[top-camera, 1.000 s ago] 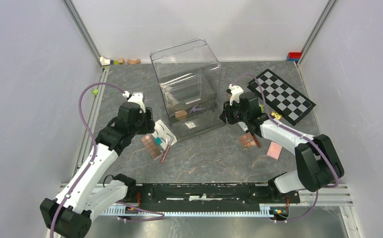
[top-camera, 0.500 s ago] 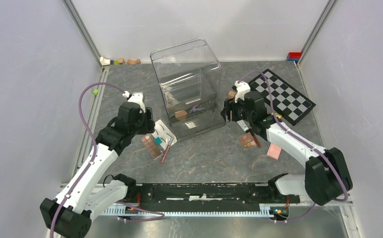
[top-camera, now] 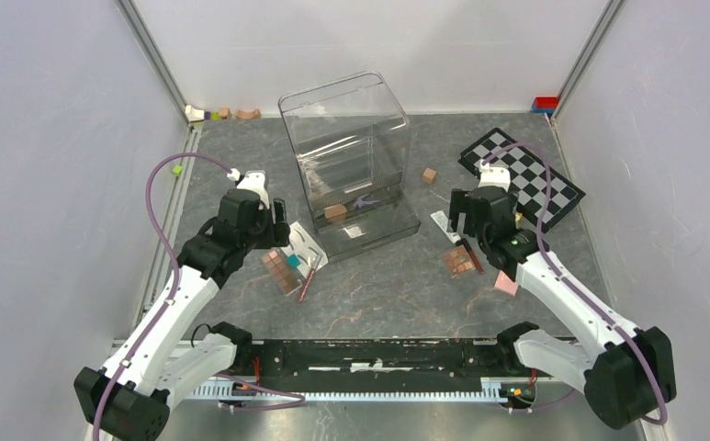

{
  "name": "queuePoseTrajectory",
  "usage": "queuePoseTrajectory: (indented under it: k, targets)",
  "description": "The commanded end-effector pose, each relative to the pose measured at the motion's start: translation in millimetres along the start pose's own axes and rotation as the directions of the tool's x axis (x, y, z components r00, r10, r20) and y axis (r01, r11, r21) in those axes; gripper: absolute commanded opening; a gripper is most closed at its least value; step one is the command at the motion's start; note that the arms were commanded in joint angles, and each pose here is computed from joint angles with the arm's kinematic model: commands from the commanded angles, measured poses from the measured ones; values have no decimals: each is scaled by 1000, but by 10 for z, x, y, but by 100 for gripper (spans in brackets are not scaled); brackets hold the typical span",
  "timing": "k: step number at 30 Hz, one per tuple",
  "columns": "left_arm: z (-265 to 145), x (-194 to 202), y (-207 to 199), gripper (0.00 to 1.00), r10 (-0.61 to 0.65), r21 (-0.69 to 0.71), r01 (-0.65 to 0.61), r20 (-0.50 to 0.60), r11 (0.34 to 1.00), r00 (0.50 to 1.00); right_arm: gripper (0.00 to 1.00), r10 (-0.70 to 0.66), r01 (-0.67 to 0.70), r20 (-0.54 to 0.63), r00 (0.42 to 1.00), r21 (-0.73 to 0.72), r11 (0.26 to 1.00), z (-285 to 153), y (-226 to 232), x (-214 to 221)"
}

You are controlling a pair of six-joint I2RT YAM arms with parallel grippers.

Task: Organize the makeup
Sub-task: Open the drawer in the storage box, then pick up the makeup from the center of the board.

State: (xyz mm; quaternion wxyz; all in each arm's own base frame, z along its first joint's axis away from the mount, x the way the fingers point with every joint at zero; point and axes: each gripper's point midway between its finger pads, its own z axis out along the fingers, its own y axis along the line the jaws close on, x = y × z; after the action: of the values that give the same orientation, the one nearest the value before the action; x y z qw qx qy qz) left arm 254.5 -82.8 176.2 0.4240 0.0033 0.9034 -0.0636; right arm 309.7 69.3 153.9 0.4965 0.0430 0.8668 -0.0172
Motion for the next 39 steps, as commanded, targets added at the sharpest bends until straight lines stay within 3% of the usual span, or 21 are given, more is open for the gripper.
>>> queuePoseTrajectory:
  k: [1, 6, 15, 26, 32, 39]
  targets:
    - [-9, -137, 9, 76, 30, -3, -30, 47, 1000, 998, 98, -109, 117, -149, 983, 42, 992, 12, -119, 265]
    - [-9, -130, 10, 76, 30, -3, -30, 46, 1000, 998, 98, -271, 245, -231, 935, -132, 960, 180, 91, 509]
    - [0, -121, 4, 77, 31, 0, -31, 41, 1000, 999, 90, -365, 319, -285, 886, -196, 927, 568, 142, 534]
    - [-3, -125, 4, 77, 30, 0, -30, 43, 1000, 999, 88, -295, 220, -354, 888, -236, 947, 657, 103, 688]
    - [-4, -125, 4, 77, 31, 0, -31, 43, 1000, 999, 88, -215, 132, -351, 911, -245, 961, 472, 145, 710]
    - [0, -121, -9, 77, 30, 7, -31, 39, 1000, 999, 90, -197, 43, -420, 886, -349, 936, 205, 264, 1076]
